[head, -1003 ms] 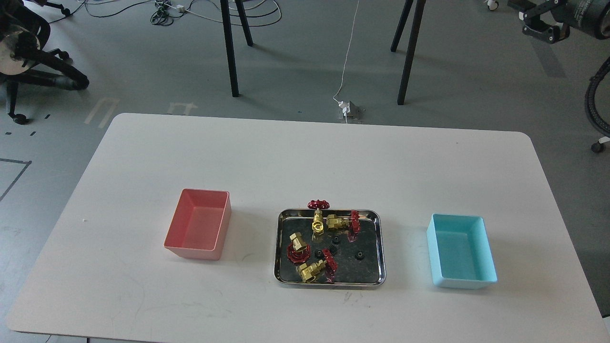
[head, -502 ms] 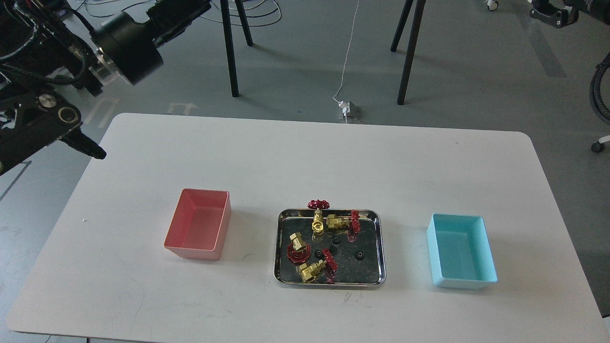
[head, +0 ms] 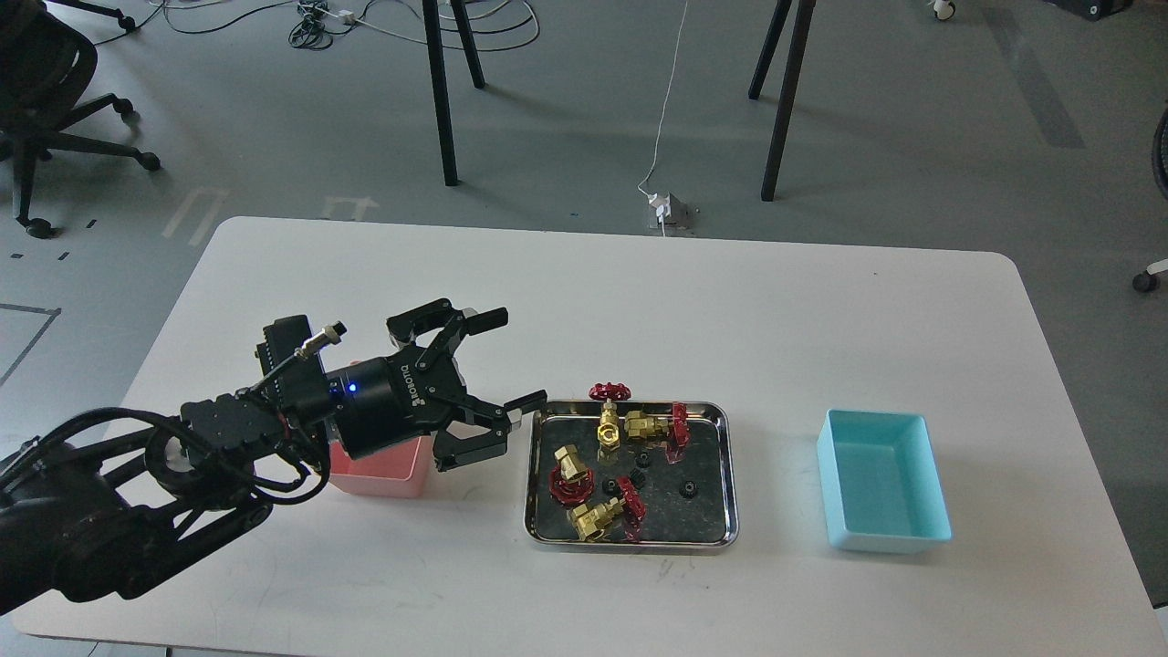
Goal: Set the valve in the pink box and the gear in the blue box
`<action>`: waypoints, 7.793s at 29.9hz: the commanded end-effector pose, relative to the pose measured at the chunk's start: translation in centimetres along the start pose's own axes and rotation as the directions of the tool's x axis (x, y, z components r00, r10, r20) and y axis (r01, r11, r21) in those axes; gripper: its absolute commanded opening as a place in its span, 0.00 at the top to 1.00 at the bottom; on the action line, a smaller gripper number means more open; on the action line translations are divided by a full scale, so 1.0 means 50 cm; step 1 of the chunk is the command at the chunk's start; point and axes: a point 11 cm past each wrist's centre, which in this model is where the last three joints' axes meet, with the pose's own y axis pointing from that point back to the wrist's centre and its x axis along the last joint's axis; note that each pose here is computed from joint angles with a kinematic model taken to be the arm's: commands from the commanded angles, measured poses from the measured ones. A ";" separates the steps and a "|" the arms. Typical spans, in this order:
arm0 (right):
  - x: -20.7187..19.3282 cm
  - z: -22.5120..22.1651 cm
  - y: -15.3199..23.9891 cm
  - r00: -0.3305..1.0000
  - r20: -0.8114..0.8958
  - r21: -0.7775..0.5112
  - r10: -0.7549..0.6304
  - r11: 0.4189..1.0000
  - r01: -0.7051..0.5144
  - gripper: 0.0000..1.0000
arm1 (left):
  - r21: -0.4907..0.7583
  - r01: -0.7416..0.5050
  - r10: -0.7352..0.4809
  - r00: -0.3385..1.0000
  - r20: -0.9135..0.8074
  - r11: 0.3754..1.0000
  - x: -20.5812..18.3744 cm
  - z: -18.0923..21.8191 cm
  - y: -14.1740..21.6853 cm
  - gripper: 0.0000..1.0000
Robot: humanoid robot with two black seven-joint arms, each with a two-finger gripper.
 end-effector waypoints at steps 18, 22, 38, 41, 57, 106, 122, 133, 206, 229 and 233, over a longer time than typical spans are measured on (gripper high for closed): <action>0.002 -0.003 -0.002 0.999 -0.051 -0.005 0.017 1.000 -0.017 0.01 | 0.047 0.068 -0.055 0.969 -0.240 0.997 -0.181 0.117 -0.097 0.00; 0.002 -0.003 -0.002 0.999 -0.051 -0.005 0.017 1.000 -0.017 0.01 | 0.048 0.099 -0.083 0.961 -0.263 0.994 -0.209 0.133 -0.098 0.00; 0.001 -0.002 -0.004 0.999 -0.049 -0.005 0.017 1.000 -0.017 0.01 | 0.083 0.167 -0.140 0.954 -0.267 0.982 -0.253 0.121 -0.090 0.16; 0.001 -0.001 -0.004 0.999 -0.049 -0.005 0.017 1.000 -0.017 0.01 | 0.063 0.184 -0.162 0.952 -0.258 0.981 -0.260 0.127 -0.084 0.26; 0.010 0.010 -0.006 0.999 -0.046 -0.016 0.030 0.999 -0.031 0.01 | 0.059 0.175 -0.154 0.954 -0.256 0.983 -0.255 0.124 -0.085 0.86; 0.019 0.001 -0.006 0.997 -0.043 -0.007 0.061 0.998 -0.061 0.01 | 0.432 0.259 -0.152 0.952 -0.267 0.864 -0.207 -0.117 0.240 0.20; -0.110 0.046 -0.017 0.875 -0.409 -0.113 -0.258 0.966 0.232 0.02 | 0.658 -0.235 0.490 0.840 -0.233 0.715 0.252 -0.407 0.191 0.01; -0.408 0.309 0.096 0.127 -0.653 -0.590 -0.747 0.606 0.533 0.02 | 0.703 -0.334 0.765 0.430 -0.479 0.628 0.543 -0.509 0.179 0.01; -0.639 0.664 0.138 -0.396 -0.557 -0.813 -0.730 0.380 0.442 0.73 | 0.711 -0.455 0.835 0.414 -0.363 0.535 0.652 -0.537 0.232 0.01; -0.659 0.580 0.124 -0.348 -0.643 -0.741 -0.683 0.438 0.509 0.91 | 0.715 -0.454 0.836 0.414 -0.360 0.532 0.648 -0.539 0.233 0.01; -0.554 0.522 0.095 -0.248 -0.693 -0.701 -0.677 0.551 0.453 0.90 | 0.716 -0.450 0.835 0.415 -0.362 0.534 0.646 -0.540 0.231 0.01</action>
